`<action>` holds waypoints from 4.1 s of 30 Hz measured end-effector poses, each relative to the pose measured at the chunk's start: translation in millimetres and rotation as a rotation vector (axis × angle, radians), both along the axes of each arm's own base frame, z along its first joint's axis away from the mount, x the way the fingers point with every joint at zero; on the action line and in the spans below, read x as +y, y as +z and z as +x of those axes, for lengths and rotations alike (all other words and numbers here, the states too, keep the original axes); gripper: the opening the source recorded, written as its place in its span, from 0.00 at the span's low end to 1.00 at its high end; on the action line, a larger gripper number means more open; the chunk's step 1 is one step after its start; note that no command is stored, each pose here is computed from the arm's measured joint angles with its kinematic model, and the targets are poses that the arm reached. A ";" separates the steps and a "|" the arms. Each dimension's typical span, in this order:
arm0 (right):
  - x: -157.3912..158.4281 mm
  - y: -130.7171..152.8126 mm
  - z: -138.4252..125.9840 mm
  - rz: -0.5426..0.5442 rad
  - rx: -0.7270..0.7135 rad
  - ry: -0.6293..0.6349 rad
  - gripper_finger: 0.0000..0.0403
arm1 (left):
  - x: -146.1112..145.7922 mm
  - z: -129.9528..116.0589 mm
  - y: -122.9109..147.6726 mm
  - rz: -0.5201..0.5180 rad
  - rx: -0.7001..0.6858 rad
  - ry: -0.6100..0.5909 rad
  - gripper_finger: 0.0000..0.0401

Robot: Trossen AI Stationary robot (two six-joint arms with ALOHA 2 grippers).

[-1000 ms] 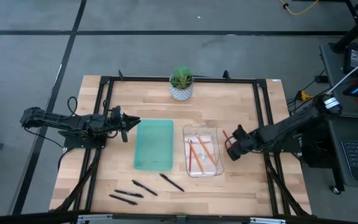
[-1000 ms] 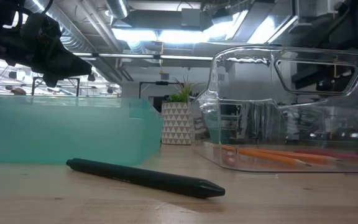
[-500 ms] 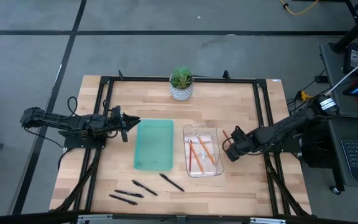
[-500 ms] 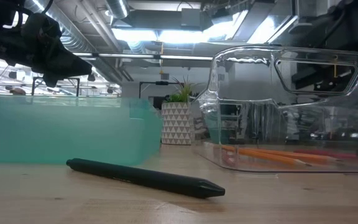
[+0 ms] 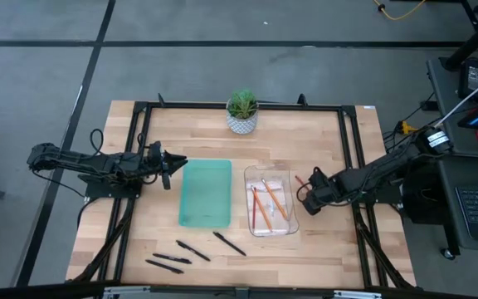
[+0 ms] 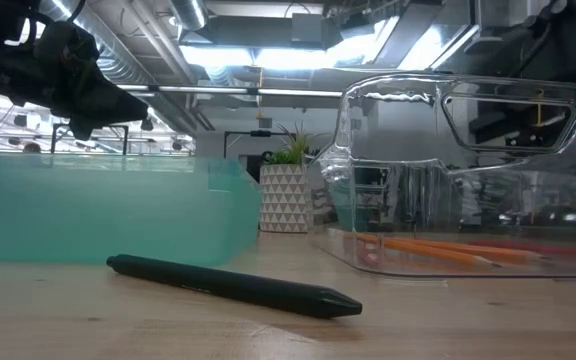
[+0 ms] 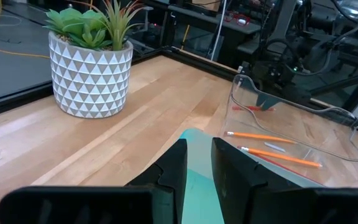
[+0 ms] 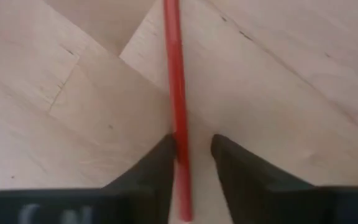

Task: Sort pens & pencils
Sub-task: Put the red pencil into the transparent bin

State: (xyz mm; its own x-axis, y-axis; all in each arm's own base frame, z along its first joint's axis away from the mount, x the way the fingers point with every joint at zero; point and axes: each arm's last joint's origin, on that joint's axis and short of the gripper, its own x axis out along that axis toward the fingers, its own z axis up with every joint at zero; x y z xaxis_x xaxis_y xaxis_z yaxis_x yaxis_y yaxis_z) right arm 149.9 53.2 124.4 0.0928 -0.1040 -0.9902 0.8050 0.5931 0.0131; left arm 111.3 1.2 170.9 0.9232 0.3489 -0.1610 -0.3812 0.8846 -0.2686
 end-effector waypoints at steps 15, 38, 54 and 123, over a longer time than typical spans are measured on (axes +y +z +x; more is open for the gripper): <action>-2.9 6.9 1.5 -0.020 -0.046 -0.019 0.02 | 0.0 0.0 0.0 0.000 0.000 -0.001 0.17; -9.5 55.0 -3.5 -0.119 -0.230 -0.041 0.02 | 0.0 0.0 -0.2 0.001 0.002 -0.001 0.17; 7.0 38.7 14.1 -0.125 -0.175 0.322 0.53 | 0.0 -0.1 -0.5 0.001 0.006 -0.001 0.17; -5.1 107.6 -14.0 -0.175 -0.317 -0.068 0.01 | 0.1 -0.2 -0.8 -0.006 0.006 0.004 0.17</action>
